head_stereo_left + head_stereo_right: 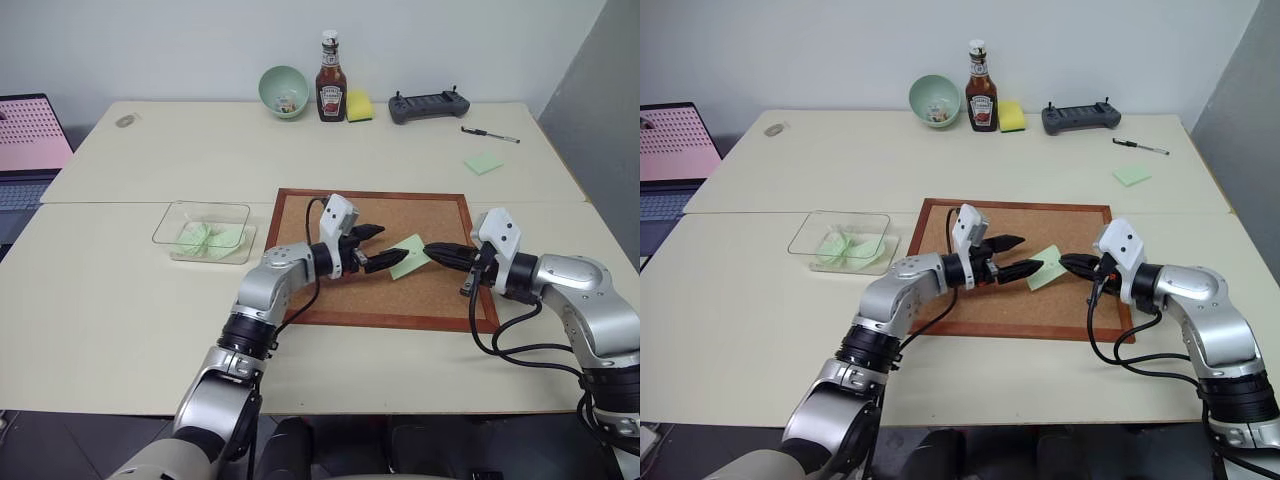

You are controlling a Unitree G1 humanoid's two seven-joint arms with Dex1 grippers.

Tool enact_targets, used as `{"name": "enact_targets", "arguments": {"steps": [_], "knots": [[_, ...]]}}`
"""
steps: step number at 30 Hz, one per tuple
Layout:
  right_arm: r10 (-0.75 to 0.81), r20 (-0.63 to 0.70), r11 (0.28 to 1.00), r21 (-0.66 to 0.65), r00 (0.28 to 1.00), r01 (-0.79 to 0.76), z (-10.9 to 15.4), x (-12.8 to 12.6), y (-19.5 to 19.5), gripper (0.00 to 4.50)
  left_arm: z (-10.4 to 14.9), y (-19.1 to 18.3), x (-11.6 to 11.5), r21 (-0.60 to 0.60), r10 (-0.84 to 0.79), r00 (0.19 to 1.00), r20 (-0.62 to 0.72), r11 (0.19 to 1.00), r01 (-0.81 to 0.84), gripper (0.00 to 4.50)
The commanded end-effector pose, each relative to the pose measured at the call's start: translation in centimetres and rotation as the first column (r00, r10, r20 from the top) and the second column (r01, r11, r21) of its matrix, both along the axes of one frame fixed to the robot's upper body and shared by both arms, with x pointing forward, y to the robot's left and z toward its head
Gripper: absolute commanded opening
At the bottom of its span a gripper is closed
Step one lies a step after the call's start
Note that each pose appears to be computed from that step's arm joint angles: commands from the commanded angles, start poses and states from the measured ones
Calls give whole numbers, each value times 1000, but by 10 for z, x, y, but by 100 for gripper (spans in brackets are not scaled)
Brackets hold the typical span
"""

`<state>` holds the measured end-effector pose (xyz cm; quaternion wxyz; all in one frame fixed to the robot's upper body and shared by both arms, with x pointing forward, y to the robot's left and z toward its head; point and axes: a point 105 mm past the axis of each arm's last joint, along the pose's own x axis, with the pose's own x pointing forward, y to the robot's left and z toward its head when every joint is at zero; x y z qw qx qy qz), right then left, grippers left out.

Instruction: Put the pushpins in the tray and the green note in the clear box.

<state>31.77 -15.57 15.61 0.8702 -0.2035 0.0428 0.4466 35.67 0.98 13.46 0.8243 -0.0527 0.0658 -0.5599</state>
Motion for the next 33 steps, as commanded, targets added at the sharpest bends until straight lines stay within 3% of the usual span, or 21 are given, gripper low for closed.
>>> {"name": "enact_targets", "arguments": {"steps": [1,10,17,23,33], "knots": [[61,101,997,-45,993,-56,20,-3,8,0,10,-7,-8,-15,-83,996,6,996,84,446],[93,135,994,-70,986,-85,24,-4,15,0,-7,-15,-13,20,-143,987,-69,989,144,446],[99,139,993,-71,985,-90,24,-5,16,0,-2,-12,-3,-21,-95,992,-78,995,94,446],[99,139,993,-70,985,-90,23,-5,16,0,1,-16,-11,-52,-133,987,-88,990,129,446],[107,144,993,-67,984,-98,27,-6,20,0,-4,-28,-32,-56,-235,963,-133,972,230,267]]}}
